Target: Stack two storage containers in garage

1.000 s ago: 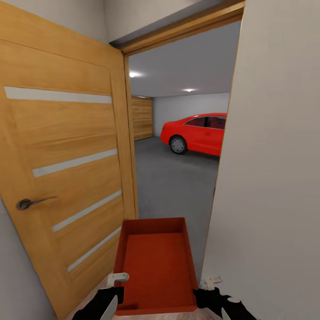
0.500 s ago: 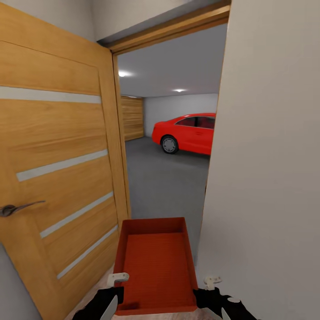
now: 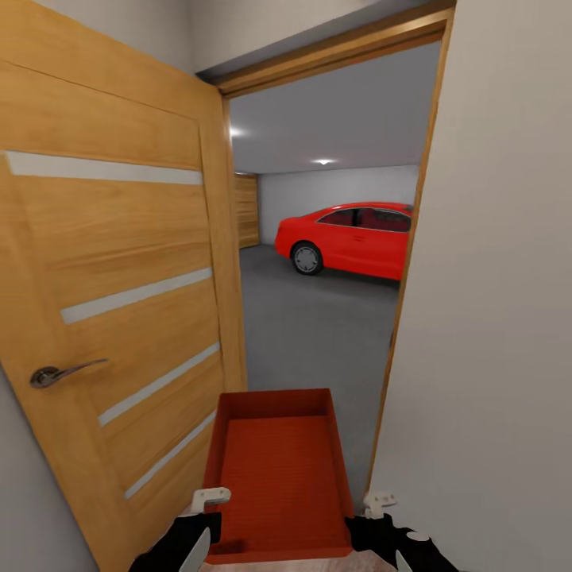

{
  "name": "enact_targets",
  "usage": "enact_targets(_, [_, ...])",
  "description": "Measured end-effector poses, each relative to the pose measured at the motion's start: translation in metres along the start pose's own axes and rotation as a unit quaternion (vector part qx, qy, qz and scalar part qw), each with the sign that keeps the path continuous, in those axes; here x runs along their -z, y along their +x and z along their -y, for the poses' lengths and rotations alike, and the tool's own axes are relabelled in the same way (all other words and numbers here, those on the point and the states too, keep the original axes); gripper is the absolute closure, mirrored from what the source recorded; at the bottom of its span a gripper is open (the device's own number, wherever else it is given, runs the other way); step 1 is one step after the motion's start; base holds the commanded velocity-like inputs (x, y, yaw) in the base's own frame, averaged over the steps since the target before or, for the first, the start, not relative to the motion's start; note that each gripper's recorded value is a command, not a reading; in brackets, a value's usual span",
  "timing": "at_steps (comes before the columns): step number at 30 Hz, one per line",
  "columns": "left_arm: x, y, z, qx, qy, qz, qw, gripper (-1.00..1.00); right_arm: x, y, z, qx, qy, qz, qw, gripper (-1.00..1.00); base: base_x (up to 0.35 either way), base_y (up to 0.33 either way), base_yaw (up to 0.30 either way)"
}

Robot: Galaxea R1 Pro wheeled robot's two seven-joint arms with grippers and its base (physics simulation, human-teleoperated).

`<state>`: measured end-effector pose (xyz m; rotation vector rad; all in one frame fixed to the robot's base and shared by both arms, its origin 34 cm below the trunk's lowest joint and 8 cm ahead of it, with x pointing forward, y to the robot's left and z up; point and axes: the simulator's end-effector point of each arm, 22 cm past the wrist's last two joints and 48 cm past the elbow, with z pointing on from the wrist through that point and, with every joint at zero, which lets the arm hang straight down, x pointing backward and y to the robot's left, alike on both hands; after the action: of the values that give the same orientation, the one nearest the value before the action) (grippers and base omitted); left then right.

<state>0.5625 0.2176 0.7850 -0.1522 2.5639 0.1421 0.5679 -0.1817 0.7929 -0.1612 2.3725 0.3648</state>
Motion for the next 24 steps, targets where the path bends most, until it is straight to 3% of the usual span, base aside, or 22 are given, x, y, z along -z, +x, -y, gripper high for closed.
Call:
enact_targets(8, [0.0002,0.0000,0.0001,0.000,0.000,0.000,1.0000,1.00,0.0002,-0.0002,0.0000,0.000,0.000,0.000,1.0000,1.00,0.054,0.069,0.000])
enact_targets(24, [0.0004,0.0000,0.0001,0.000,0.000,0.000,1.0000,1.00,0.0004,-0.0002,0.0000,0.000,0.000,0.000,1.0000,1.00,0.258,0.169,0.000])
